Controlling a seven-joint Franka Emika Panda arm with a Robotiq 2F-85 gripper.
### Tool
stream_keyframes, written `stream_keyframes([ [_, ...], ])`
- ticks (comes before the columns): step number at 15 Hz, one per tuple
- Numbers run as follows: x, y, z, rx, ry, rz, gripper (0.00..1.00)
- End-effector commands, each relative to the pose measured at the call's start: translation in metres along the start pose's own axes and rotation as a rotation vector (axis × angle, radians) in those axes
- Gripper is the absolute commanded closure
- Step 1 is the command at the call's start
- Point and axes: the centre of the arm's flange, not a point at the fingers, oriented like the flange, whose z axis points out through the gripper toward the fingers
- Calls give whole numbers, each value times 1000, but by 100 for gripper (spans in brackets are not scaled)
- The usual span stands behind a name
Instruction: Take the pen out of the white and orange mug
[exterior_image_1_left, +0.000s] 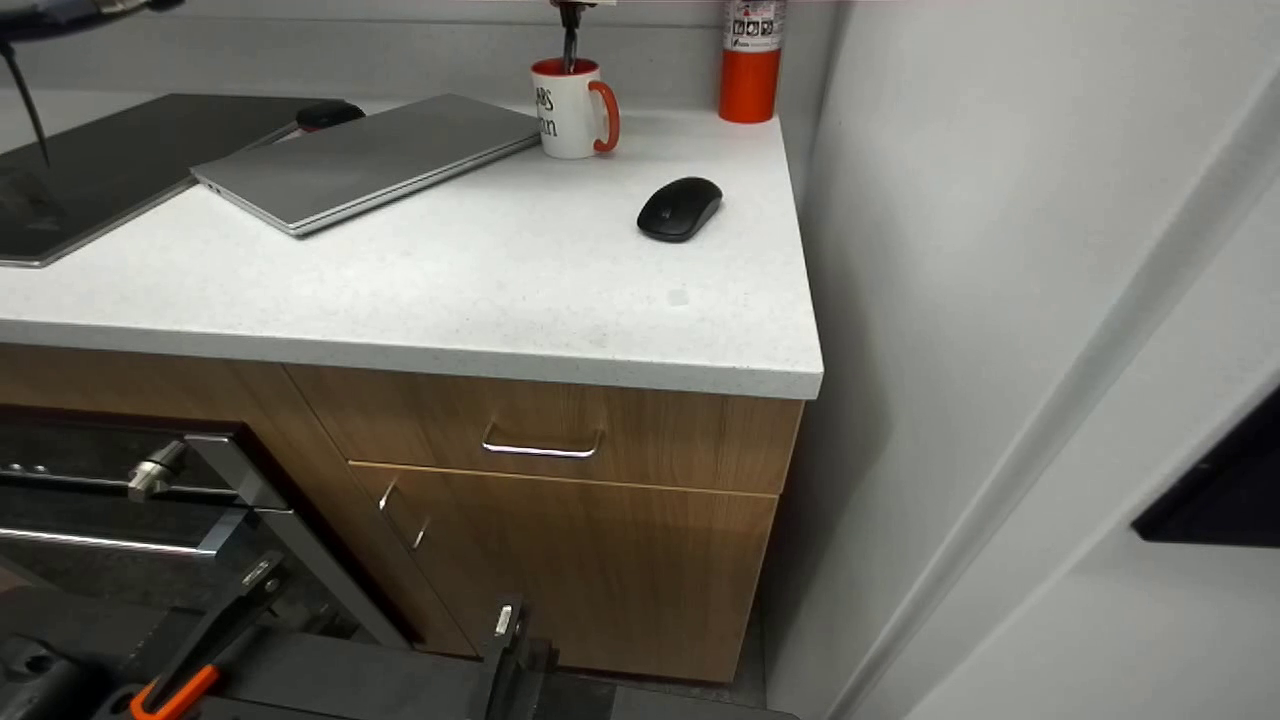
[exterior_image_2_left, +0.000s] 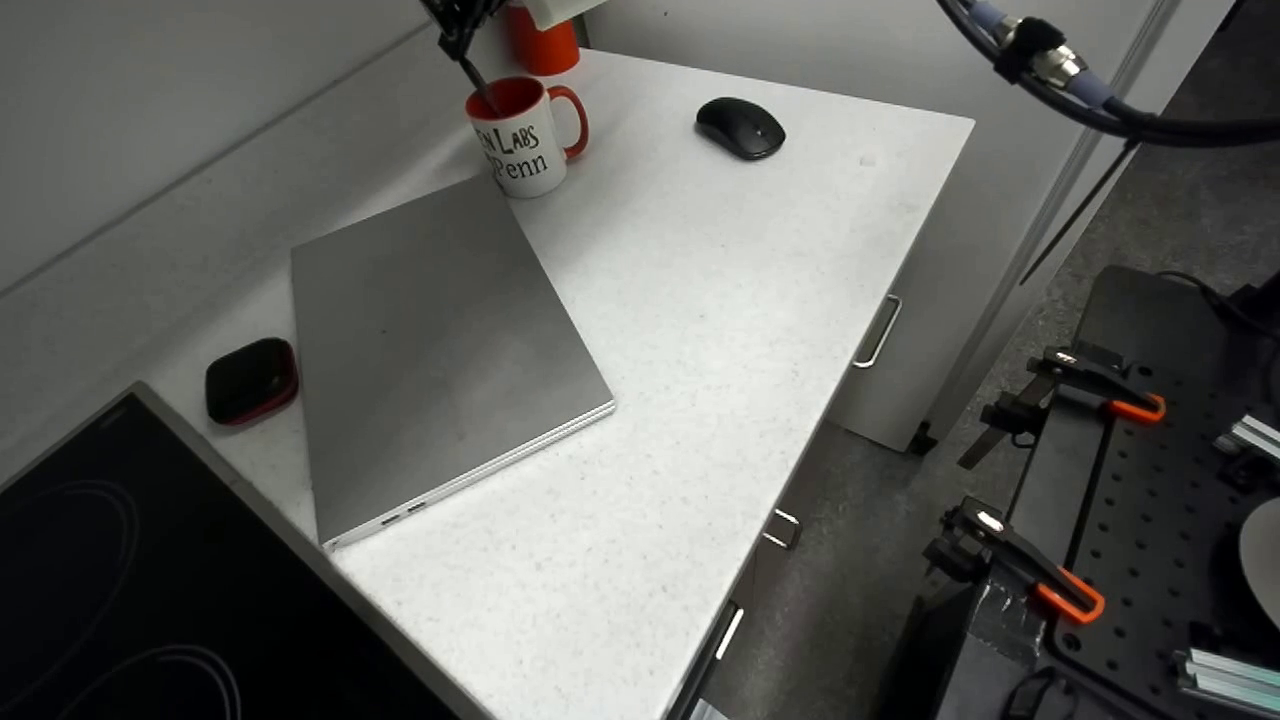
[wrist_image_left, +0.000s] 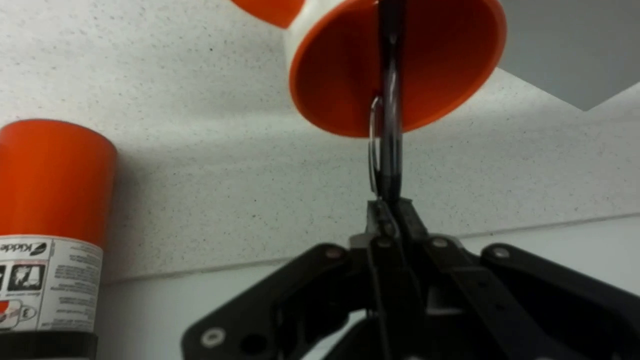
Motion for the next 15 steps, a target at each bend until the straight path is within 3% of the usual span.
stream_keyframes([
  [1, 4, -4, -57, 19, 86, -15, 99],
  [4, 12, -14, -103, 11, 128, -54, 99],
  [5, 10, -16, -117, 46, 79, -78, 99],
  [9, -23, -9, -142, 0, -108, -126, 99],
  [13, -81, 24, -115, -23, -336, -105, 99],
  [15, -102, 34, -97, -20, -406, -86, 99],
])
